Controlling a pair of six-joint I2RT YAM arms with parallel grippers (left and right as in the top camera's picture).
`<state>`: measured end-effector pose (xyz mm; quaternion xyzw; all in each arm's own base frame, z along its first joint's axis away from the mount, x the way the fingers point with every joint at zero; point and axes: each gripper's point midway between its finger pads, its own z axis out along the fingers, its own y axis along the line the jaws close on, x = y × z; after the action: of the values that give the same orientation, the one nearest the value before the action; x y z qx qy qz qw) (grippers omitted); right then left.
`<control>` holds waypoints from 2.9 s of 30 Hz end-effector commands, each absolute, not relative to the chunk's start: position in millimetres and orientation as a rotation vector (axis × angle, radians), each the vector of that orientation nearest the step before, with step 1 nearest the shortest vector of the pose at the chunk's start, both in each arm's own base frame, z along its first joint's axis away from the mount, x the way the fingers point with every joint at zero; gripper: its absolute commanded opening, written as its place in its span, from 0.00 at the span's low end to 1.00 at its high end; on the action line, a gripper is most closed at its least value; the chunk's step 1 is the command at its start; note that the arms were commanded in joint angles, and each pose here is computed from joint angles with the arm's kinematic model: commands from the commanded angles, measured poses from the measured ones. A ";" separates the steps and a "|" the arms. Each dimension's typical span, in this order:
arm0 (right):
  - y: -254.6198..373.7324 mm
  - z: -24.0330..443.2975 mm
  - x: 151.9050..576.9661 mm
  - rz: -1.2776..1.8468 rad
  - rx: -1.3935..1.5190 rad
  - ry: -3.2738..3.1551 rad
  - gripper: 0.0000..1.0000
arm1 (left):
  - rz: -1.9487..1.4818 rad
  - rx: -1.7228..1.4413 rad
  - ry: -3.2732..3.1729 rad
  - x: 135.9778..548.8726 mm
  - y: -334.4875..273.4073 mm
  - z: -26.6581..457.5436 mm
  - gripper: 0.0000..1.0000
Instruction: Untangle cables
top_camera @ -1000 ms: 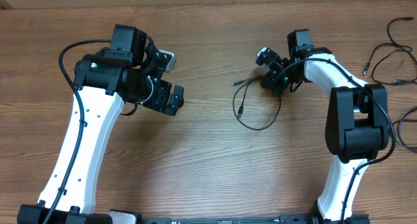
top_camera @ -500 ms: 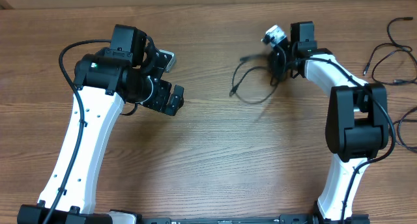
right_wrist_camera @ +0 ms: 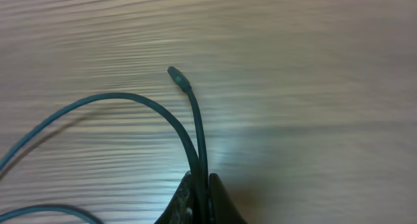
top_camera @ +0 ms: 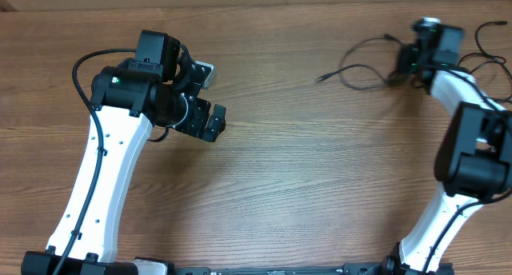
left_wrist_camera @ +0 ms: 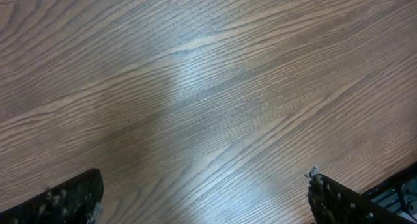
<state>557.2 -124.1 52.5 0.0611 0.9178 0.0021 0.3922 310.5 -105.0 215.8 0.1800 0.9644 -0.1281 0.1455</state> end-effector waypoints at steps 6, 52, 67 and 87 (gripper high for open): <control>-184.3 40.5 531.2 0.037 0.436 2.345 0.04 | -0.363 0.541 2.754 314.2 -104.2 220.8 1.00; 37.0 309.5 389.3 0.357 -0.037 2.427 1.00 | -0.363 0.541 2.754 314.2 -104.2 220.8 1.00; 77.8 288.4 358.9 0.422 -0.152 2.569 1.00 | -0.363 0.541 2.754 314.2 -104.2 220.8 1.00; 77.7 288.5 359.1 0.421 -0.152 2.568 1.00 | -0.363 0.541 2.754 314.2 -104.2 220.8 0.99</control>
<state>359.1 75.7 281.5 -0.0529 0.9534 0.1527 0.2548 310.5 -105.0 215.8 0.1800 0.9644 -0.1281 0.1455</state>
